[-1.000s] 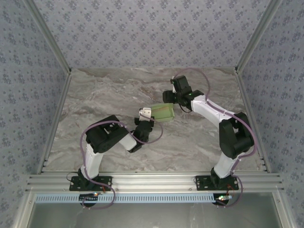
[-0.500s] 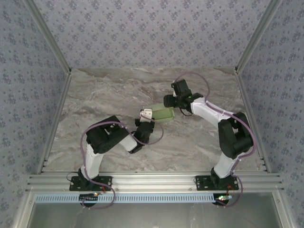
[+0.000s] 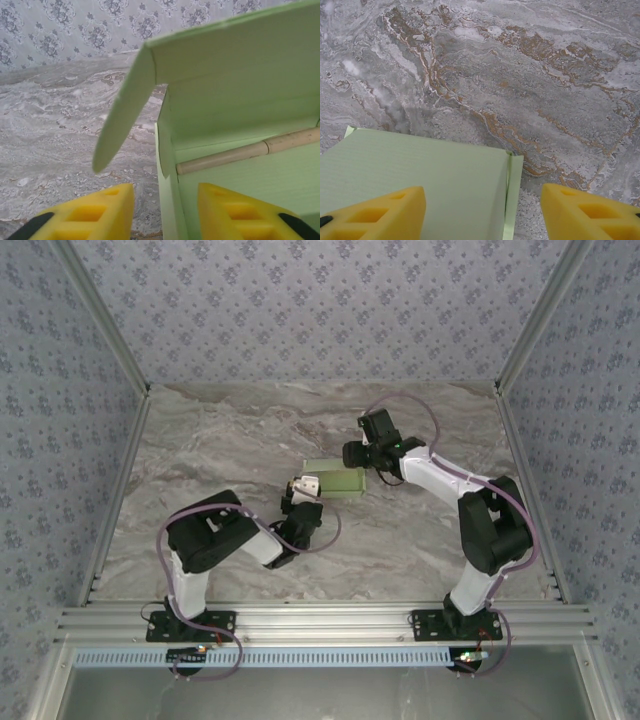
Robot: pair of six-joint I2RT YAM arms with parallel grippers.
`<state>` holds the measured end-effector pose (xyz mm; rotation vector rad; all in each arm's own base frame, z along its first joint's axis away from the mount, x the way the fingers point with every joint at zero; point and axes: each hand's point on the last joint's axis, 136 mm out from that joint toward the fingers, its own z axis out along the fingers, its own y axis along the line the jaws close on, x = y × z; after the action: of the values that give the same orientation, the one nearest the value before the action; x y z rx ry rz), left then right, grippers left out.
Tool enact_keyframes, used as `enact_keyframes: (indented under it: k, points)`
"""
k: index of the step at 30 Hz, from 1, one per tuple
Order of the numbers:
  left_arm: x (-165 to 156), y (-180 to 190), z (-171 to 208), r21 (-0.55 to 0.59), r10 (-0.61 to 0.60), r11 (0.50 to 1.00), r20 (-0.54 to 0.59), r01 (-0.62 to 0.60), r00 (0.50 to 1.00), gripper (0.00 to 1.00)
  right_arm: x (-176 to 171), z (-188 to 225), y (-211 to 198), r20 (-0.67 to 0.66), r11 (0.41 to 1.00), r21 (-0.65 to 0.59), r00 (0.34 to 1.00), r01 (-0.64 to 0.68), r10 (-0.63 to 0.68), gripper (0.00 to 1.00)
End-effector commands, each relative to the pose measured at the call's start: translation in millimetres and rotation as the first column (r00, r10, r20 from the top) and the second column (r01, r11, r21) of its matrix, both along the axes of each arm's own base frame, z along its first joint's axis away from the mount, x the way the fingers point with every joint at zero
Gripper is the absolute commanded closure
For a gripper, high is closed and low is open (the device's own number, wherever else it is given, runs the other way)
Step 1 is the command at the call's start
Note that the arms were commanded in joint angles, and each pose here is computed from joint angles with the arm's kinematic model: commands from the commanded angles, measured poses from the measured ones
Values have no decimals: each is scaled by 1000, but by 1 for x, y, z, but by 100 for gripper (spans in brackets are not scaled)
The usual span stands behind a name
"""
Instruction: Fold the paper box
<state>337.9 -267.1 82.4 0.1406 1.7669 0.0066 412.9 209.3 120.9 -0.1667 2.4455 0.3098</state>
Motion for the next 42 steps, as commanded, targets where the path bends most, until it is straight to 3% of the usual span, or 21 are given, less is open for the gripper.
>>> enact_keyframes:
  k: [1,8,15,21,31,38,42]
  points:
    - [-6,2,8,-35,-3,999,-16,3,1000,56,-3,-5,-4,-17,1000,-17,1000,21,-22,36]
    - [-32,14,14,-60,-63,997,-118,56,991,46,-4,-6,-6,-17,999,-32,1000,21,-21,36]
    - [-48,38,72,-132,-156,983,-206,131,966,45,-16,-20,-10,-40,998,-56,999,5,-7,36]
    - [-20,53,102,-299,-239,943,-301,146,923,43,-19,-24,-10,-41,997,-71,999,-4,1,36]
    - [41,22,113,-281,-327,932,-385,228,863,36,-21,-33,-12,-56,995,-97,998,-24,19,36]
    - [57,-7,90,-233,-398,917,-482,323,781,34,-20,-35,-11,-57,994,-102,998,-30,25,37]
    - [66,-10,67,-182,-379,924,-548,336,746,34,-20,-35,-11,-59,994,-107,998,-34,27,37]
